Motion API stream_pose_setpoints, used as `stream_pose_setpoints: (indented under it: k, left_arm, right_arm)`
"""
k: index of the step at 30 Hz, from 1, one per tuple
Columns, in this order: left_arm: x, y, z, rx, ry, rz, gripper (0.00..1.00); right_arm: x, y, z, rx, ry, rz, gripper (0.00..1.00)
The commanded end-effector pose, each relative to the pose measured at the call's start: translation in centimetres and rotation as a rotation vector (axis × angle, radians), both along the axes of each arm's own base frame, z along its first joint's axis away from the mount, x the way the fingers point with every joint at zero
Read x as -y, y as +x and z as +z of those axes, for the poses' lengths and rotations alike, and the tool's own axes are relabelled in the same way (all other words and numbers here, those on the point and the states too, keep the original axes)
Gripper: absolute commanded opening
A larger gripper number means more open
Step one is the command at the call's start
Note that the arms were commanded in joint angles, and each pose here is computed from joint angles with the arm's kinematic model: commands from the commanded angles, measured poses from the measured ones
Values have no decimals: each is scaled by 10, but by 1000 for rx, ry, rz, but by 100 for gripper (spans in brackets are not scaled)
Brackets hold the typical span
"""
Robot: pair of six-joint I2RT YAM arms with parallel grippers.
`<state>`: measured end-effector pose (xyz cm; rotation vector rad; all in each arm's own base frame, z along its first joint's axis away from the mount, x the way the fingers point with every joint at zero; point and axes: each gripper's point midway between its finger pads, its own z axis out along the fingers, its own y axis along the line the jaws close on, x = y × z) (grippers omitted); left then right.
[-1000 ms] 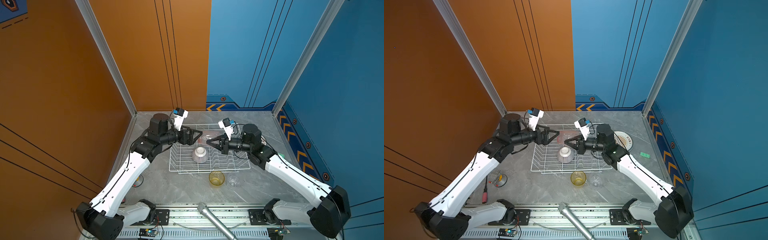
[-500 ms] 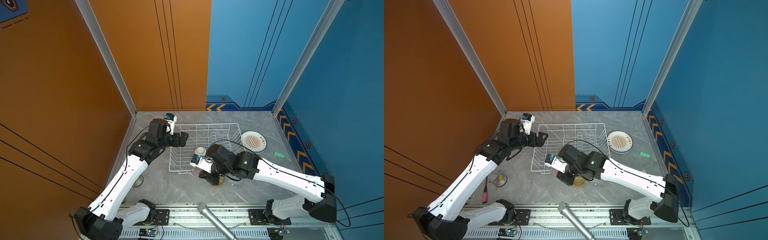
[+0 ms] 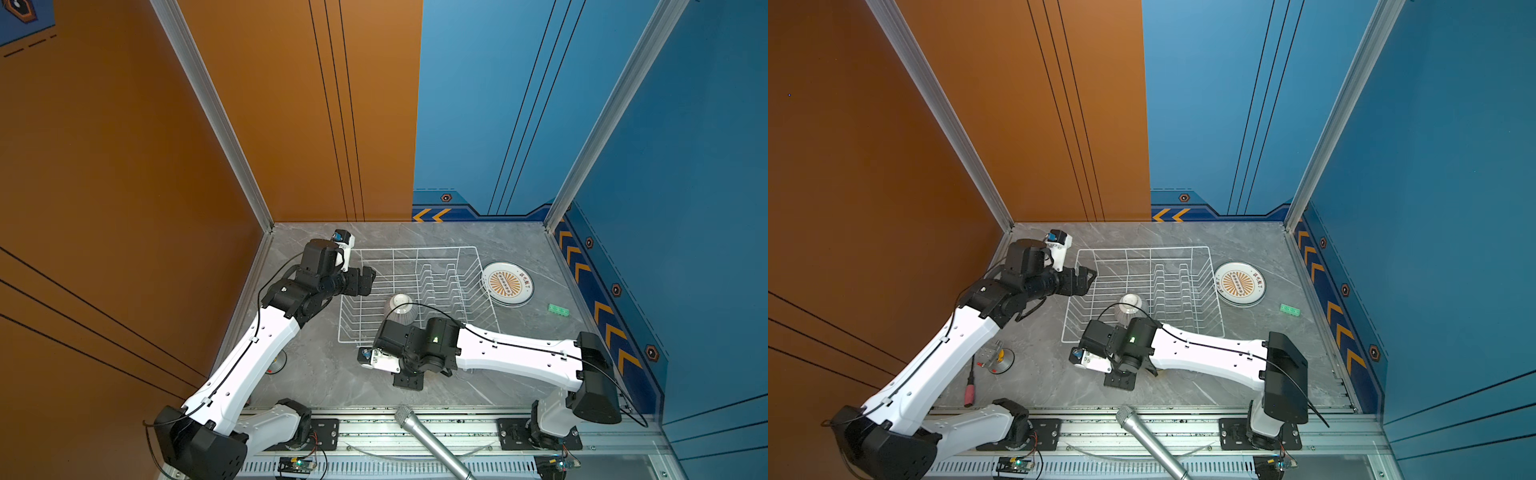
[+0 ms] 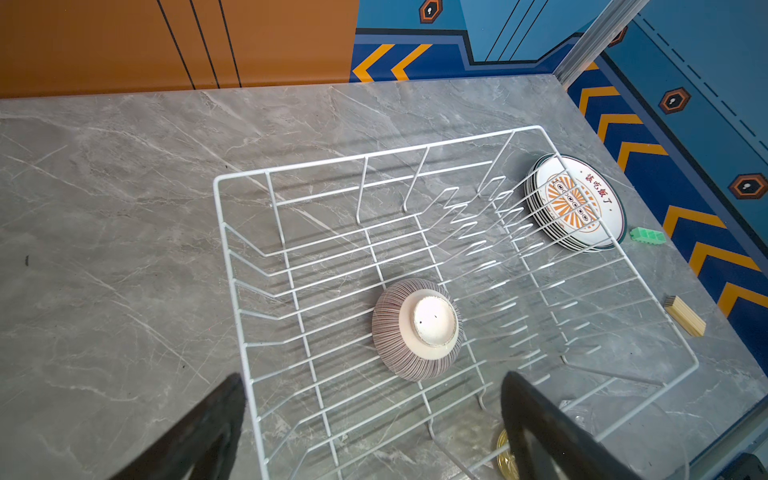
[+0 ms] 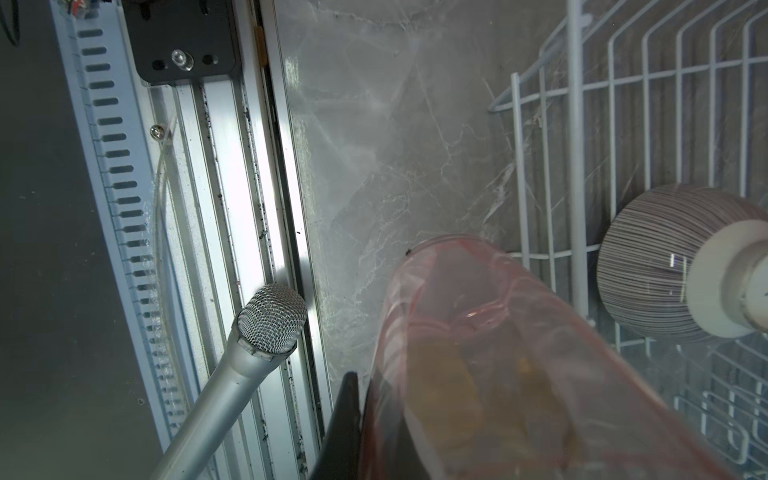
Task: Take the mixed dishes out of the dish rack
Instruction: 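Carry the pink cup with the right gripper down toward the table front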
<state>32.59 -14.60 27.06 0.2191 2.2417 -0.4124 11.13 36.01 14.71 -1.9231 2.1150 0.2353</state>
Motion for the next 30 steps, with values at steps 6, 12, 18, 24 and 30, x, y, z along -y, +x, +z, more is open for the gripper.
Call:
stream_pose_setpoints:
  k: [6,12,18,24,30]
  left_arm:
    - [-2,1,-19,-28,76,-4,97]
    - [0,4,-23,-37,89,-16,97]
    - [3,5,-26,-42,92,-26,97]
    - [4,5,-29,-48,94,-29,97]
    - [5,5,-29,-50,94,-35,97]
  right_arm:
    - [1,9,-11,43,-99,24,0]
    - [2,11,-24,36,-145,29,0]
    - [3,14,-31,35,-168,27,0]
    - [4,18,-37,29,-185,21,0]
    - [6,19,-43,23,-201,18,0]
